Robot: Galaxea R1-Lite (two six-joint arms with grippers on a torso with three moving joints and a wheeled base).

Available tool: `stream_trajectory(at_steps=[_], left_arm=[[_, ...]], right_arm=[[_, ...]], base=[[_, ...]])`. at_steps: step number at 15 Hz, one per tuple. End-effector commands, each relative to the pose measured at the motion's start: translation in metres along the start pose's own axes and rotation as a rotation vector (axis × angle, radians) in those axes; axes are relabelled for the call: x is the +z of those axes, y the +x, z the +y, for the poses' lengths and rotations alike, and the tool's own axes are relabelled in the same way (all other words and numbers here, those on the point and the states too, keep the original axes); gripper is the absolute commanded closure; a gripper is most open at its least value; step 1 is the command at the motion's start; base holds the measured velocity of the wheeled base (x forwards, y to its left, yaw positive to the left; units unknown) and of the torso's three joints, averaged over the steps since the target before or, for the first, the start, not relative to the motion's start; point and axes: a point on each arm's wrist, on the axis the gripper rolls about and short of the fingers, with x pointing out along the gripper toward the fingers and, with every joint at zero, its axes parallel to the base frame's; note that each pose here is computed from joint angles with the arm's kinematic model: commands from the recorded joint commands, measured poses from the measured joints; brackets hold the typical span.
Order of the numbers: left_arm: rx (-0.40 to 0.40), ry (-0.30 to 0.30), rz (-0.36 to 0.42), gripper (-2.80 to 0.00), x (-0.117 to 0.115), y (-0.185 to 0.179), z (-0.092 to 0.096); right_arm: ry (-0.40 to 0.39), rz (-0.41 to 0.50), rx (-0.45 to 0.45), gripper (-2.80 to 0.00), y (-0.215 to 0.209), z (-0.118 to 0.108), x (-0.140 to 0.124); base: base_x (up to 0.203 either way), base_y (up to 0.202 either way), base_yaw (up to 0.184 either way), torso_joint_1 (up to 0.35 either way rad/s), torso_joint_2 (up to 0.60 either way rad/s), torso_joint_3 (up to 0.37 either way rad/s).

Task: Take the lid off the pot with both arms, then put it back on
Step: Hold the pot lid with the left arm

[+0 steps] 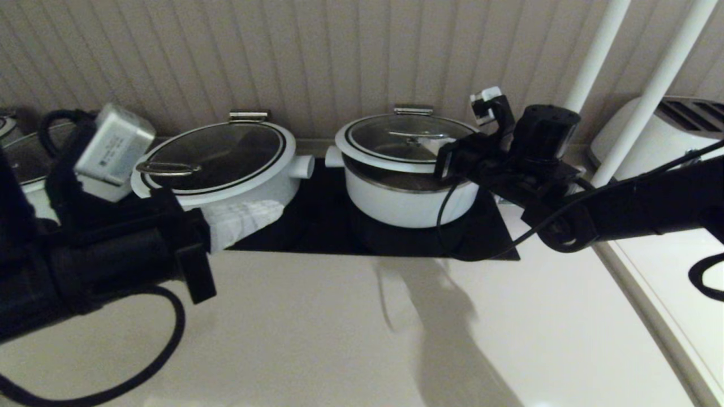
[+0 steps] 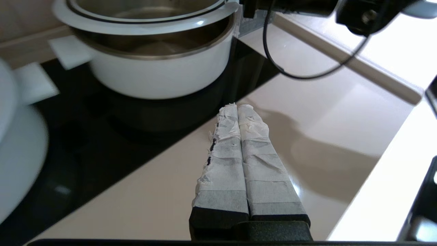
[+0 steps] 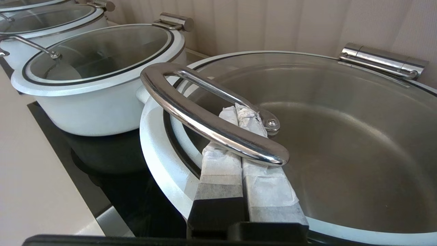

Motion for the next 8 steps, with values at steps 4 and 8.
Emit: stream_trajectory(at_steps=[4,8], left_arm=[[-0.041,-0.040,0.070,0.00,-0.033,0.058,0.010],[-0.078,-0.036,0.094,0.00,-0.059,0.094,-0.001]], right_arm=[[-0.003,-0.008,0.003,0.00,0.000,0.000,0.002],[-0.002,-0.005,0.003,0.00,0.000,0.000,0.001]], base=[[0.000,0.000,0.000,0.000,0.00,0.000],[0.000,0.000,0.000,0.000,0.00,0.000]])
